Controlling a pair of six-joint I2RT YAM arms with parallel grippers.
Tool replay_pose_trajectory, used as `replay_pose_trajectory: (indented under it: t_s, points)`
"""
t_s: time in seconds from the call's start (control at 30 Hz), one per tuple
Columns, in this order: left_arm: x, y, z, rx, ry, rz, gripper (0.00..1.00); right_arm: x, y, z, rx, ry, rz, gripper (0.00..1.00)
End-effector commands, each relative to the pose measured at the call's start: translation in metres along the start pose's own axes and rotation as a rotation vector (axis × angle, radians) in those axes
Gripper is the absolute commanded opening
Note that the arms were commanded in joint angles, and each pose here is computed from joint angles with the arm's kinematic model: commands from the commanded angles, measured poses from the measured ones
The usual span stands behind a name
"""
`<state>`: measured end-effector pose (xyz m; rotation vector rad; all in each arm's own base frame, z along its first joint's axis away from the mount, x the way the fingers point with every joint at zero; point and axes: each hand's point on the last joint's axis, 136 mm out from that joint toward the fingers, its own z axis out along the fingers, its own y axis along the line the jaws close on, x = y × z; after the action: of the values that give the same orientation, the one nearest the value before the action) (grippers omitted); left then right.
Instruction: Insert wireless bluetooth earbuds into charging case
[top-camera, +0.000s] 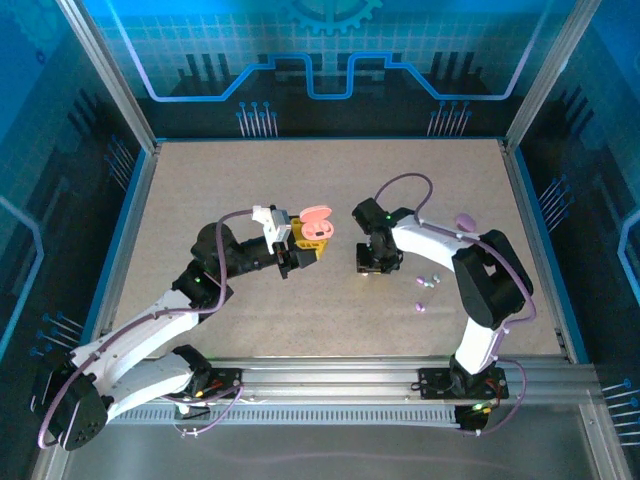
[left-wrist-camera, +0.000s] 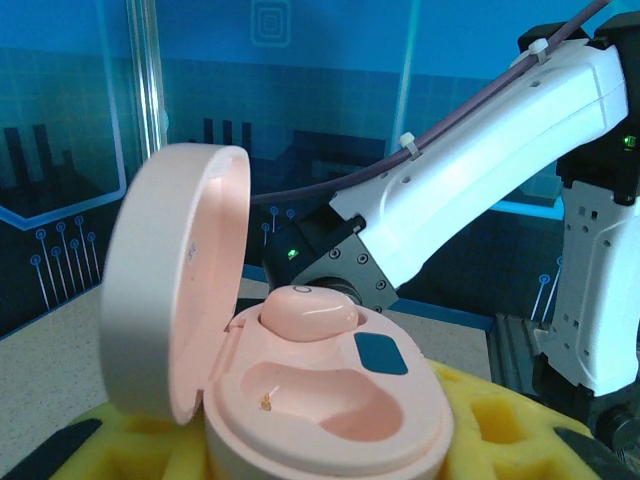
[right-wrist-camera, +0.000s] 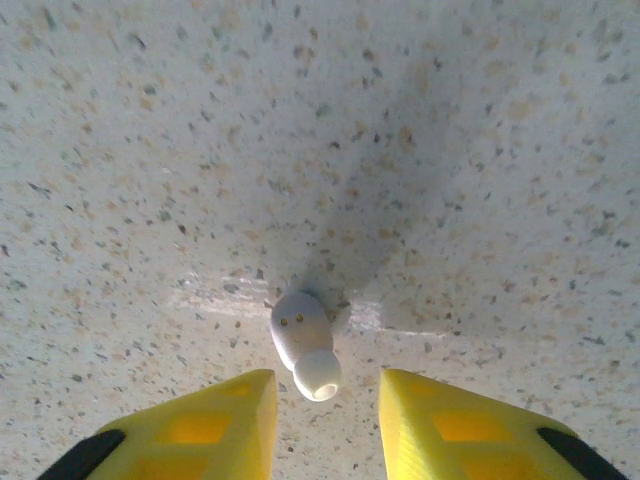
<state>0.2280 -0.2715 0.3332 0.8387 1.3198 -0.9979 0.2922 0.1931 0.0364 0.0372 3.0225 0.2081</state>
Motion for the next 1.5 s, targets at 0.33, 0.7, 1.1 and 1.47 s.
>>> replay_pose_trajectory:
  t_s: [0.33, 0.7, 1.1, 1.47]
  points:
    - [-0.014, -0.003, 0.001, 0.011, -0.040, 0.028, 0.26, -0.002, -0.011, 0.007, -0.020, 0.040, 0.015, 0.28]
    - [-0.015, -0.003, 0.002, 0.011, -0.039, 0.026, 0.26, -0.010, 0.003, -0.005, -0.118, 0.003, 0.012, 0.32]
    - [-0.015, -0.004, 0.001, 0.011, -0.041, 0.027, 0.26, -0.007, -0.001, 0.001, -0.092, 0.019, 0.022, 0.32]
    - [-0.015, -0.004, 0.001, 0.012, -0.041, 0.027, 0.26, -0.021, 0.011, -0.011, -0.133, -0.021, 0.000, 0.28]
